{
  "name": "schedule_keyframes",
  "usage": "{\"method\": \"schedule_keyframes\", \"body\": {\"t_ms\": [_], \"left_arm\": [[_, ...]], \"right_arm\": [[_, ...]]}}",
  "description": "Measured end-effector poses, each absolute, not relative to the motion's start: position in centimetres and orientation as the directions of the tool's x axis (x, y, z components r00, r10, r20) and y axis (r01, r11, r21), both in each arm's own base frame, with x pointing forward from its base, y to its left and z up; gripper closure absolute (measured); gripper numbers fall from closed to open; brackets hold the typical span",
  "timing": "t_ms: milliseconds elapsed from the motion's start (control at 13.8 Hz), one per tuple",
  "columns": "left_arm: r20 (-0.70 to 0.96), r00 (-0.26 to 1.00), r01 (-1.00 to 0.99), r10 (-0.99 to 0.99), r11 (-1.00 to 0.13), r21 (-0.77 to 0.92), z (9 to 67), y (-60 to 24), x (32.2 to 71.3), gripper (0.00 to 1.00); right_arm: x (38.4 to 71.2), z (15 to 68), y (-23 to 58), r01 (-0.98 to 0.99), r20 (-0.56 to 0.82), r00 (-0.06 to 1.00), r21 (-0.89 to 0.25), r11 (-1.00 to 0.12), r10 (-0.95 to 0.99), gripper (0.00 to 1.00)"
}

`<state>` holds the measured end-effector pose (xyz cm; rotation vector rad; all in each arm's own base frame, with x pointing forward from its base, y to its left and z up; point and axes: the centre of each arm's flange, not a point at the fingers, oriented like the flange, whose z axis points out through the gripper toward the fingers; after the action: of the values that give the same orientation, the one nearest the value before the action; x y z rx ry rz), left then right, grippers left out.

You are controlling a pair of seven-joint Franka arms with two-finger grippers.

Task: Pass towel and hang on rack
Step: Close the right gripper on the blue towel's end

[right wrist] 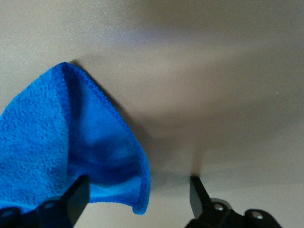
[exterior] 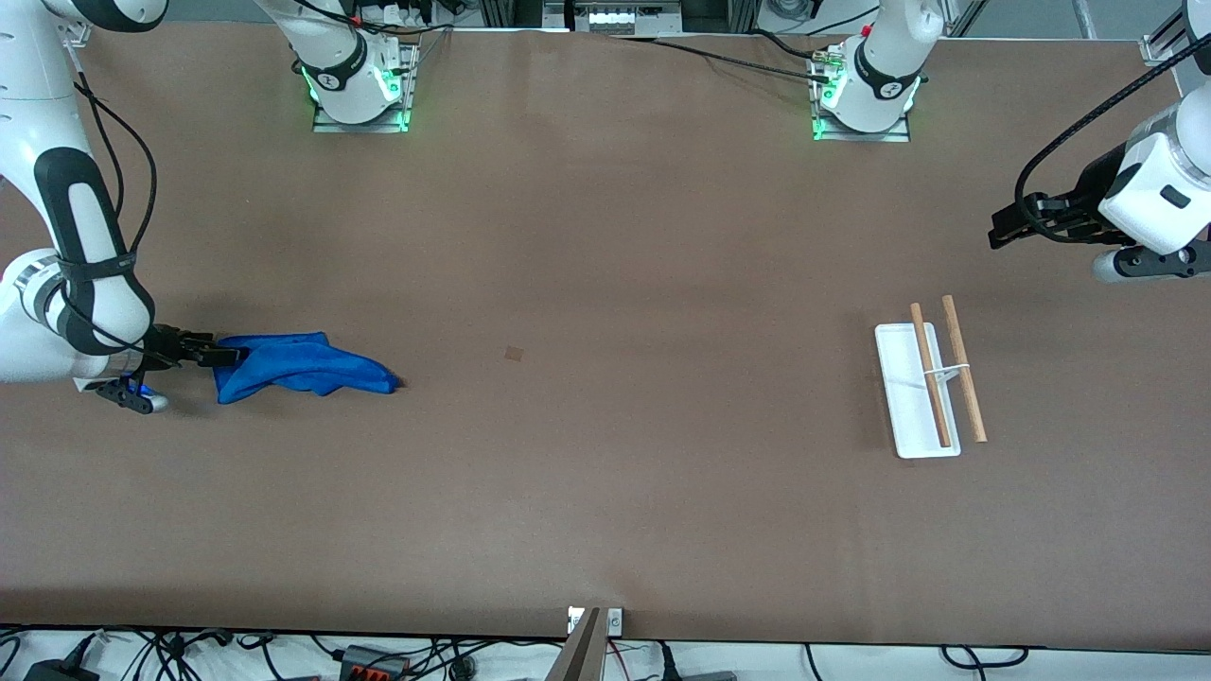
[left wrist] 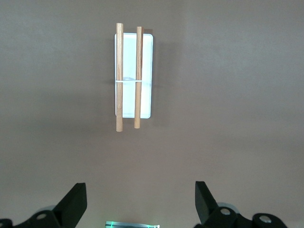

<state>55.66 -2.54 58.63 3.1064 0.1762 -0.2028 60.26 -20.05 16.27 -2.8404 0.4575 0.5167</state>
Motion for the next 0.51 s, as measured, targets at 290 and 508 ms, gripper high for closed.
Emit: {"method": "schedule_keyframes", "body": {"t_ms": [290, 508], "left_arm": [[-0.131, 0.985, 0.114, 0.111, -0.993, 0.016, 58.63, -2.54, 55.66, 0.00], [-0.131, 0.985, 0.114, 0.111, -0.993, 0.016, 58.63, -2.54, 55.65, 0.00]], "right_arm": [[60.44, 16.45, -20.06, -0.323, -0.367, 0.897, -0.164, -0.932, -0.246, 0.62], [60.90, 16.95, -19.84, -0.272, -0.354, 0.915, -0.187, -0.944, -0.194, 0.93]]}}
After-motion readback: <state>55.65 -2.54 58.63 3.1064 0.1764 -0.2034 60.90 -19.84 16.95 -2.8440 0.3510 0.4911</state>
